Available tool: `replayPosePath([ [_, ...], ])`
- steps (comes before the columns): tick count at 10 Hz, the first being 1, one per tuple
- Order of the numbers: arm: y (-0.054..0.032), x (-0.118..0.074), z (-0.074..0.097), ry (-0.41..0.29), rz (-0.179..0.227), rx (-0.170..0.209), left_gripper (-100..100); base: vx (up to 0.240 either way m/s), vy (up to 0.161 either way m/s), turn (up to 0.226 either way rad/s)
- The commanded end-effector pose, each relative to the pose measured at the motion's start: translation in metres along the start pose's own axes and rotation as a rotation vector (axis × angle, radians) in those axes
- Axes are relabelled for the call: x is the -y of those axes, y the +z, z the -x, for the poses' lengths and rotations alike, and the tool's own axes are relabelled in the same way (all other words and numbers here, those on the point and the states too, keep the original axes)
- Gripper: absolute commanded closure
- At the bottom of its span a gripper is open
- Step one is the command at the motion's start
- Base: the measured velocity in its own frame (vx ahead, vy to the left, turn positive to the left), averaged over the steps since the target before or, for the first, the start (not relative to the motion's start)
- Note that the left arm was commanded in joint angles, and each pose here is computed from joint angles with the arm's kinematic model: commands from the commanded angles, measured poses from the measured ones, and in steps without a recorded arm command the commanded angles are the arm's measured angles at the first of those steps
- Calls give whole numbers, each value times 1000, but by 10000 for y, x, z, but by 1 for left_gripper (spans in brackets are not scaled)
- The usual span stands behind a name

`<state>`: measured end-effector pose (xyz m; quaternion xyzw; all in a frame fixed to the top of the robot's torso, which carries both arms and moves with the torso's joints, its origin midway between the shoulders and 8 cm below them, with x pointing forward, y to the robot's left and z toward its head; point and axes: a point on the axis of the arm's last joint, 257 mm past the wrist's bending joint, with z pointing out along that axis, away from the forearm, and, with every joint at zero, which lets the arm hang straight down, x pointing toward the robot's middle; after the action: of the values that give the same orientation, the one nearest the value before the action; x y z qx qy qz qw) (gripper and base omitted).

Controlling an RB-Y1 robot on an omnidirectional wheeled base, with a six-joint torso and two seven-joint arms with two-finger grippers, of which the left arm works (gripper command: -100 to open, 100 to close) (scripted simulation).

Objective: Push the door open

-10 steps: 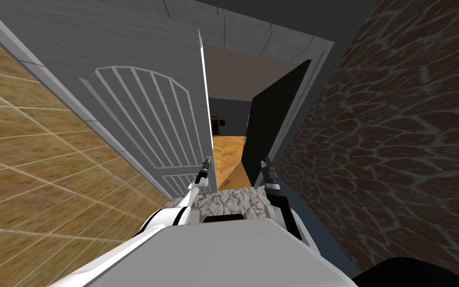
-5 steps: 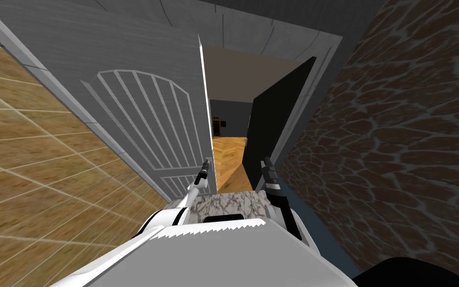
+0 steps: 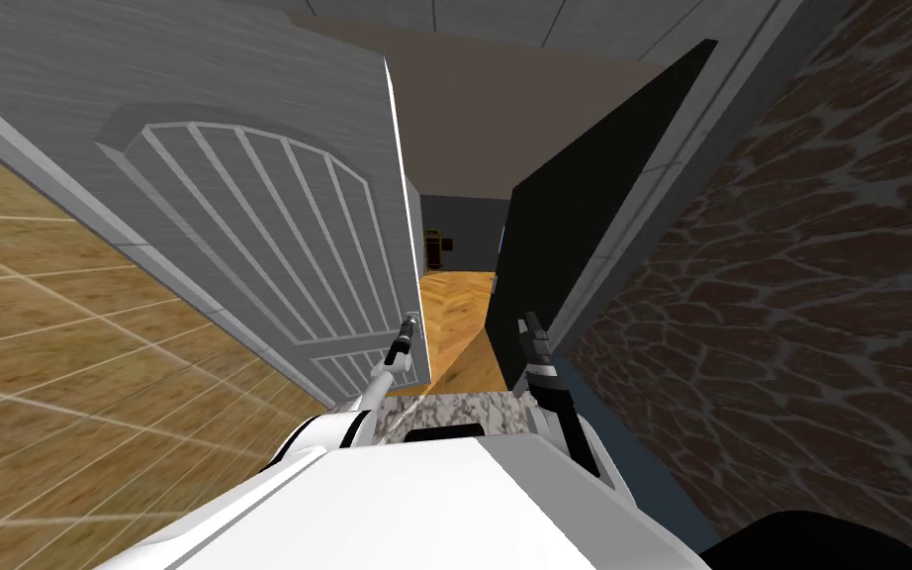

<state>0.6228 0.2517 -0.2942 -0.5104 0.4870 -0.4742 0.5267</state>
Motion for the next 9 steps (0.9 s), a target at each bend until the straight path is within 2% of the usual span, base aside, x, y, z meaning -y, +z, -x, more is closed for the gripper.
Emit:
replayPosePath([
  [1, 22, 50, 188, 9, -13, 22, 100, 190, -74, 159],
  [4, 23, 46, 287, 10, -12, 33, 100, 184, -98, 171],
  [5, 31, -1, 232, 5, -2, 28, -100, -11, -94, 75],
  [9, 28, -6, 168, -8, 1, 24, -100, -209, -51, 17],
])
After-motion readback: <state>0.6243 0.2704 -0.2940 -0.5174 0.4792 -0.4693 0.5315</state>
